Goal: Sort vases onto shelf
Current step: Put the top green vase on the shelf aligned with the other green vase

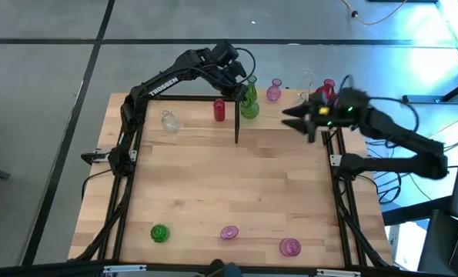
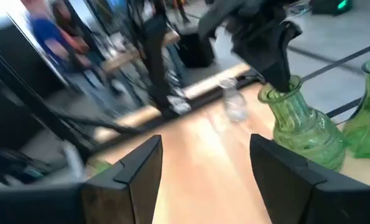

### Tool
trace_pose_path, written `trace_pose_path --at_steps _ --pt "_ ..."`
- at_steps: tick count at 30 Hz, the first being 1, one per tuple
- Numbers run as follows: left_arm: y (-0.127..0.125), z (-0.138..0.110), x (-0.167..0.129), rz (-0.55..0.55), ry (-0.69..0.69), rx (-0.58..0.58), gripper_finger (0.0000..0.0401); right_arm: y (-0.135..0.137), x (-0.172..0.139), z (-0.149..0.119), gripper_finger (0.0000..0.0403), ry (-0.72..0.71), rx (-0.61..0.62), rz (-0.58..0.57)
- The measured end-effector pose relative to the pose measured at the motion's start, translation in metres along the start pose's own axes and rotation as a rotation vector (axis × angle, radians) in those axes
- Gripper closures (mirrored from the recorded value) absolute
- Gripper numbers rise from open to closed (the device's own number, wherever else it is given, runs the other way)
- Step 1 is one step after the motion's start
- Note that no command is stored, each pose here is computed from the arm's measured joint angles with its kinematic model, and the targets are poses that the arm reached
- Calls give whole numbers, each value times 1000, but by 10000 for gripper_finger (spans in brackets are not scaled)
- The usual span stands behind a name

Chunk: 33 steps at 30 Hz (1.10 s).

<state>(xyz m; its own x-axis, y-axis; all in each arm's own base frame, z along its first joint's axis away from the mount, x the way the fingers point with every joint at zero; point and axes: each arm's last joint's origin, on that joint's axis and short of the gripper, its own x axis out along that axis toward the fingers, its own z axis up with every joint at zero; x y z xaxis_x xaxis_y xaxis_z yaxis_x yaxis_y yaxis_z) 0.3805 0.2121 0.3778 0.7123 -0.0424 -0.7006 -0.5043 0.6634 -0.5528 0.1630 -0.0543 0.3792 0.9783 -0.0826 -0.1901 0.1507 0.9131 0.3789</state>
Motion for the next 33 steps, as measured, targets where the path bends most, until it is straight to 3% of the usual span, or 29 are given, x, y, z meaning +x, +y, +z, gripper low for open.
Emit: trace_pose_path --at_steps 7,13,19,21,24,29,33 --pt "1 0 3 -12 14 -2 380 15 59 -30 180 128 -255 -236" --pt "1 -3 9 -34 55 -2 380 7 112 -45 180 132 -300 -330" --pt "1 -4 9 -40 69 -5 381 -1 125 -45 180 92 -318 -580" --pt "1 -4 9 -50 75 1 381 -2 126 -42 180 67 -333 -590" --pt "-1 -6 10 -55 82 13 381 -3 127 -40 180 69 -326 -510" --pt "-3 -7 11 -66 89 19 381 -4 128 -40 180 54 -316 -538" --pt "-6 -8 11 -84 95 29 381 -7 133 -40 180 60 -292 -484"
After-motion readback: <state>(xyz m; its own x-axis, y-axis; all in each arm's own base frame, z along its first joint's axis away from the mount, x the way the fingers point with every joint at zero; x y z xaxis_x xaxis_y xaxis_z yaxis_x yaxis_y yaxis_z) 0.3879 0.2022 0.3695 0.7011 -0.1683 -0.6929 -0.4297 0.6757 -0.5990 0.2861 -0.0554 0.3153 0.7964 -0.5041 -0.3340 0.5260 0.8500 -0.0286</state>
